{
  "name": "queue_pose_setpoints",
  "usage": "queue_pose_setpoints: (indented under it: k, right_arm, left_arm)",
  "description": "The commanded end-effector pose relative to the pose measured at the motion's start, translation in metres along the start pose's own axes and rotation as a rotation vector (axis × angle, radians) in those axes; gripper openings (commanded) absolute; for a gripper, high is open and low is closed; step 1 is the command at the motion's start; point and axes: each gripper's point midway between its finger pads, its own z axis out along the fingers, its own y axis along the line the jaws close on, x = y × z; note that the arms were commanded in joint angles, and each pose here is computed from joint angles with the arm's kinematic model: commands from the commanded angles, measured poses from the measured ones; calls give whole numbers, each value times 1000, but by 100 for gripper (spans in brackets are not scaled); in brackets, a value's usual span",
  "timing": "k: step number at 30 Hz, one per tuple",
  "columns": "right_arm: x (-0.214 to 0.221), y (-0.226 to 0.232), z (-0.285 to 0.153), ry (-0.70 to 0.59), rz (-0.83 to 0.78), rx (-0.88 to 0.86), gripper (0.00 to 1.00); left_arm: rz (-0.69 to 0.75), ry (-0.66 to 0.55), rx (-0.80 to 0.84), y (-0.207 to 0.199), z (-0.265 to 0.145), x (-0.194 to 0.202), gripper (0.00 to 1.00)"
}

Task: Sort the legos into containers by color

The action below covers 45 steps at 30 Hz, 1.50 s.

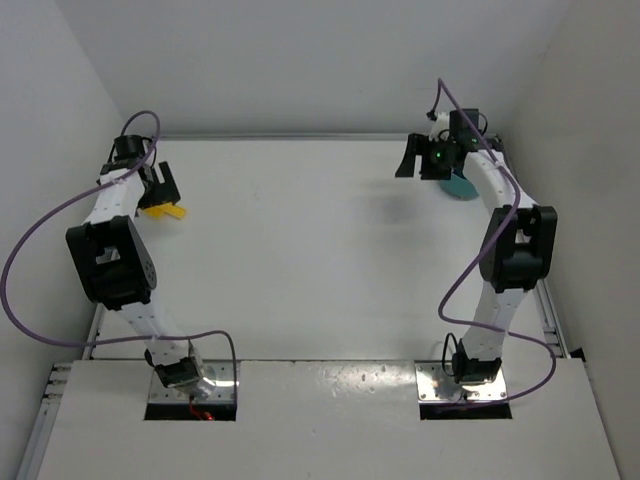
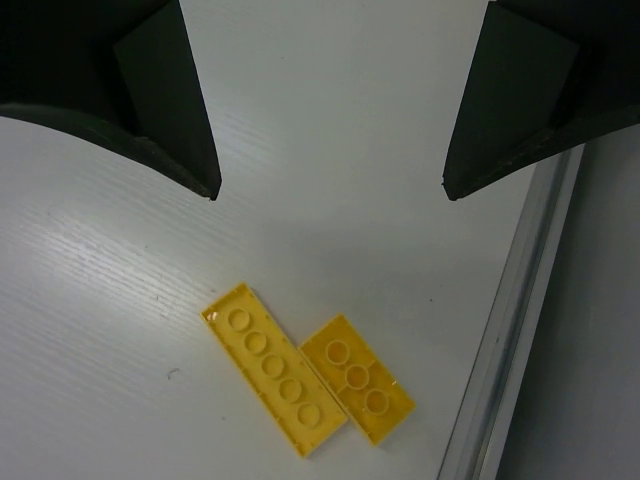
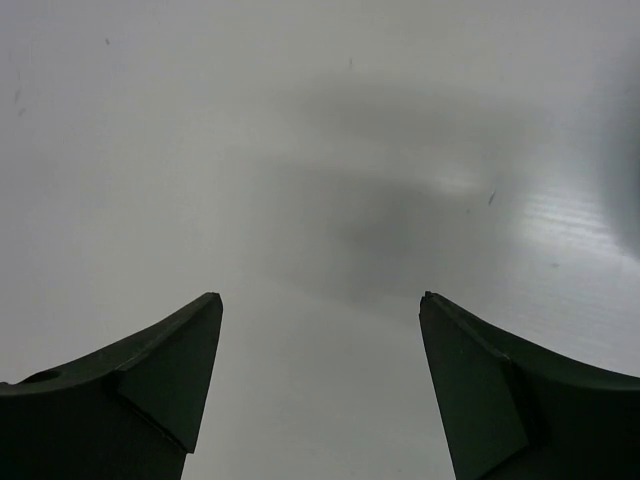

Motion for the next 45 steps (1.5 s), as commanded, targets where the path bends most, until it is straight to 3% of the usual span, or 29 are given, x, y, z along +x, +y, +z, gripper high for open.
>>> queue_pose_setpoints:
  k: [1, 16, 27, 36, 41, 45]
  right_arm:
    - [-6, 26, -22, -68, -54, -97, 80]
    - [28, 35, -10, -41, 8, -139, 80]
    - [32, 35, -6, -31, 21, -149, 80]
    - [35, 34, 2, -3, 43, -155, 80]
    - [36, 33, 4, 6, 56, -154, 80]
    - [36, 37, 3, 10, 65, -175, 79]
  left_arm:
    - [-52, -25, 24, 1, 1, -28, 100]
    - [-60, 65, 62, -10, 82, -44, 100]
    - [-103, 167, 75, -22, 128, -19, 100]
    - [-76, 248, 94, -29, 132, 13, 96]
    - [43, 295, 225, -75, 113, 40, 94]
    - [205, 323, 341, -134, 75, 78, 91]
